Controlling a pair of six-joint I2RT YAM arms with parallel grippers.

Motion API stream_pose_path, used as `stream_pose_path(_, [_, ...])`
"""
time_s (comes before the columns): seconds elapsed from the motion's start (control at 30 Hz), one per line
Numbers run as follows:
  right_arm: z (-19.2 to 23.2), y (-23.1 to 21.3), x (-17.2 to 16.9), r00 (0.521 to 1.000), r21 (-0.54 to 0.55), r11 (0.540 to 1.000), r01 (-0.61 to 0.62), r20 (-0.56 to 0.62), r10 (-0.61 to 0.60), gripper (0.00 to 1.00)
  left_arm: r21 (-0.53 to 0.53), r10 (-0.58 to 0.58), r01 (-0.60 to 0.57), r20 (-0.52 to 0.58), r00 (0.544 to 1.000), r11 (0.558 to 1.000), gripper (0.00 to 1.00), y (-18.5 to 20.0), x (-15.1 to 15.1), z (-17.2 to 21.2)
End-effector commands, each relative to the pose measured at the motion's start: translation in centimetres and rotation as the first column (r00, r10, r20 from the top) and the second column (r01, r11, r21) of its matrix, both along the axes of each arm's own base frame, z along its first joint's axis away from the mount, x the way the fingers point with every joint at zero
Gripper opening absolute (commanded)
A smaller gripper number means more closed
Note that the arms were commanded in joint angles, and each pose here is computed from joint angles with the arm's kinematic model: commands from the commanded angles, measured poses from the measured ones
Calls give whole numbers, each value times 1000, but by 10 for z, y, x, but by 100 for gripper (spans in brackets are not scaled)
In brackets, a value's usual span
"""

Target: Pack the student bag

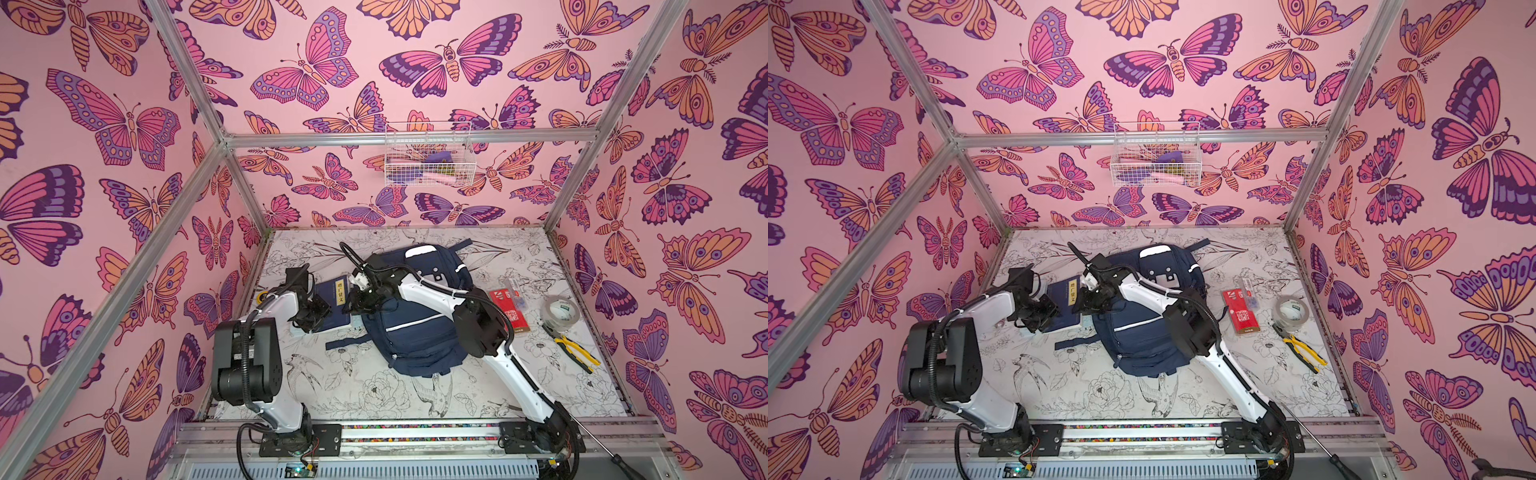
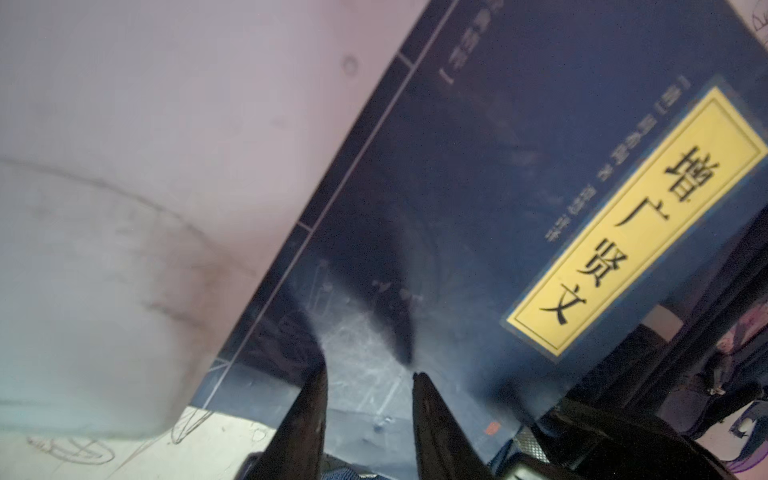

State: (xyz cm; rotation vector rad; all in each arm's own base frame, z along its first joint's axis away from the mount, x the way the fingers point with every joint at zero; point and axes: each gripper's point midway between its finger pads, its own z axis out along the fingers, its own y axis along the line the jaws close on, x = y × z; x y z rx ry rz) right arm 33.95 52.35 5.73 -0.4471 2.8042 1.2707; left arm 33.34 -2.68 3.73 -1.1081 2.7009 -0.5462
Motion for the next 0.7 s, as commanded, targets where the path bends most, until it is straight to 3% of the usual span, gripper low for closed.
stream_pose_path(0.0, [10,11,2,1000,49,999,1,11,-1,34,-25,3,-4,-30,1000,1000,37,-2,-8,-8])
stream_pose_path(0.17, [23,16,4,1000,83,996,11,29,-13,27,-39,0,-2,-39,999,999,36,-5,-11,-12])
stream_pose_path(0.4, [2,17,2,1000,51,998,20,-4,-20,27,-57,-4,2,-38,999,998,35,-8,-12,-13])
stream_pose_path(0.5, [1,19,-1,1000,52,999,10,-1,-10,19,-66,-7,4,-35,999,998,35,-10,-12,-13])
stream_pose_path(0.67, [4,20,-2,1000,50,999,6,14,-6,16,-80,-14,12,-34,999,997,35,-14,-12,-13])
